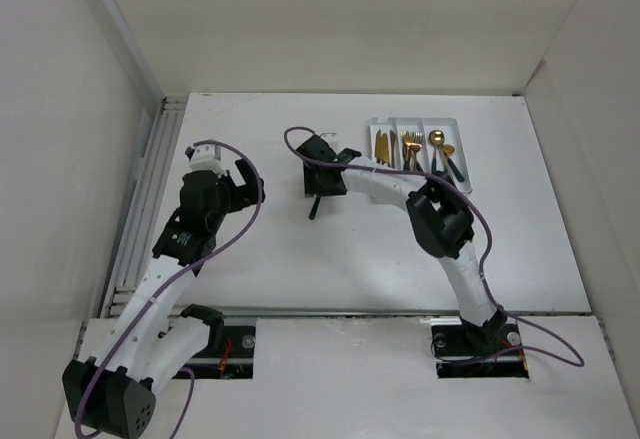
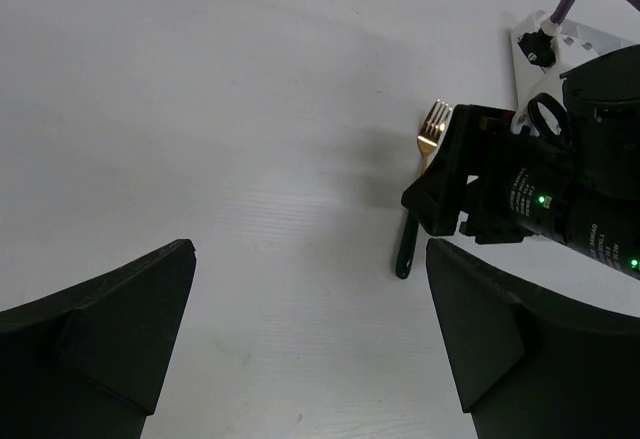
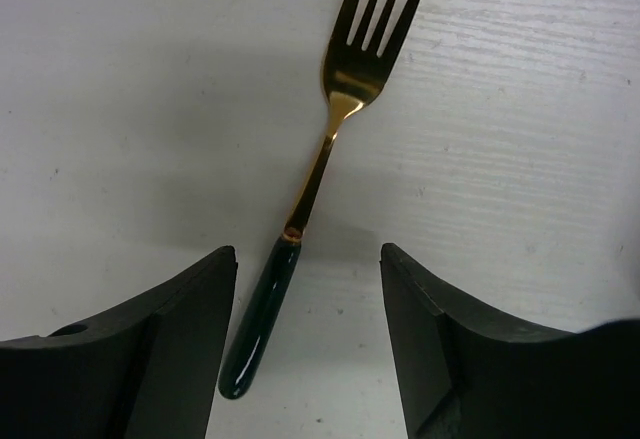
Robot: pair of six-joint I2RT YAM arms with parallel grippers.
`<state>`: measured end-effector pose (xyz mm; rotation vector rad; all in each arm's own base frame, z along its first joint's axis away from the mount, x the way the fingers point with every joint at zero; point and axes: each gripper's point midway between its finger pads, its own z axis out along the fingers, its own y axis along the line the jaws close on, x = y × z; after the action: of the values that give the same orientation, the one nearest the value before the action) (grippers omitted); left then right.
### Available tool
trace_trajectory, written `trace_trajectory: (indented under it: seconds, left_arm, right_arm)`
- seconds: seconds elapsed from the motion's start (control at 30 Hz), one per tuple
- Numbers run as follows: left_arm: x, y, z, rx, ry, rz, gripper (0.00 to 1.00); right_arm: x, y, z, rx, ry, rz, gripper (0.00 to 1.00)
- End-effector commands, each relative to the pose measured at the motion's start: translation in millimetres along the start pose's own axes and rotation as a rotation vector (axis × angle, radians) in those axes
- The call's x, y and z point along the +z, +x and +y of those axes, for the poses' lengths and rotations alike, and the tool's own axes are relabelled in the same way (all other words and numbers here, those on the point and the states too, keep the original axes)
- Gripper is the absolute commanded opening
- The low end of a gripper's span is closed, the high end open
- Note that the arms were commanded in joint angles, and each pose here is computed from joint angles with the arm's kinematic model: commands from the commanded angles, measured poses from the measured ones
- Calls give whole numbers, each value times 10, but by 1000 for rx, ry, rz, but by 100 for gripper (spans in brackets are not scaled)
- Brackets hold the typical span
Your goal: Sort the eating utensils into containers
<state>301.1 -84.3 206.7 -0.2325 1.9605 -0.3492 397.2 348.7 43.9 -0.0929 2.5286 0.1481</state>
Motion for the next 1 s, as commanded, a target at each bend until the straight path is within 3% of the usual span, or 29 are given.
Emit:
trace_trajectory:
  seconds: [0.0, 0.13, 0.27, 0.37, 0.5, 0.6, 0.7, 0.87, 0.97]
  left_arm:
    - [-62, -16, 47, -20, -14, -26, 100]
    - [-73, 7, 59, -20, -14, -26, 100]
    - [-73, 7, 59, -20, -14, -26, 100]
    - [-70, -13, 49, -21, -10, -34, 100]
    - [-54, 13, 41, -20, -6, -22, 100]
    - [-54, 13, 41, -20, -6, -22, 100]
    - [-36, 33, 48, -19, -9, -14, 100]
    - [3, 90, 100, -18, -30, 11, 100]
    - [28, 103, 85, -18, -23, 17, 100]
  right_arm:
    - [-125, -127, 167, 12, 18, -54, 64]
    - [-57, 130, 178, -16, 30, -3, 63]
    - [-23, 333, 121, -9, 13, 32, 54]
    - [-28, 376, 107, -10, 7, 40, 39]
    - [90, 434, 22, -32, 39, 59, 30]
    - [147, 404, -90, -24, 53, 60, 4]
    - [107, 285, -176, -33, 42, 30, 0]
    - [-436, -432, -165, -71, -80, -142, 0]
    - [-733, -851, -393, -49, -135, -209, 0]
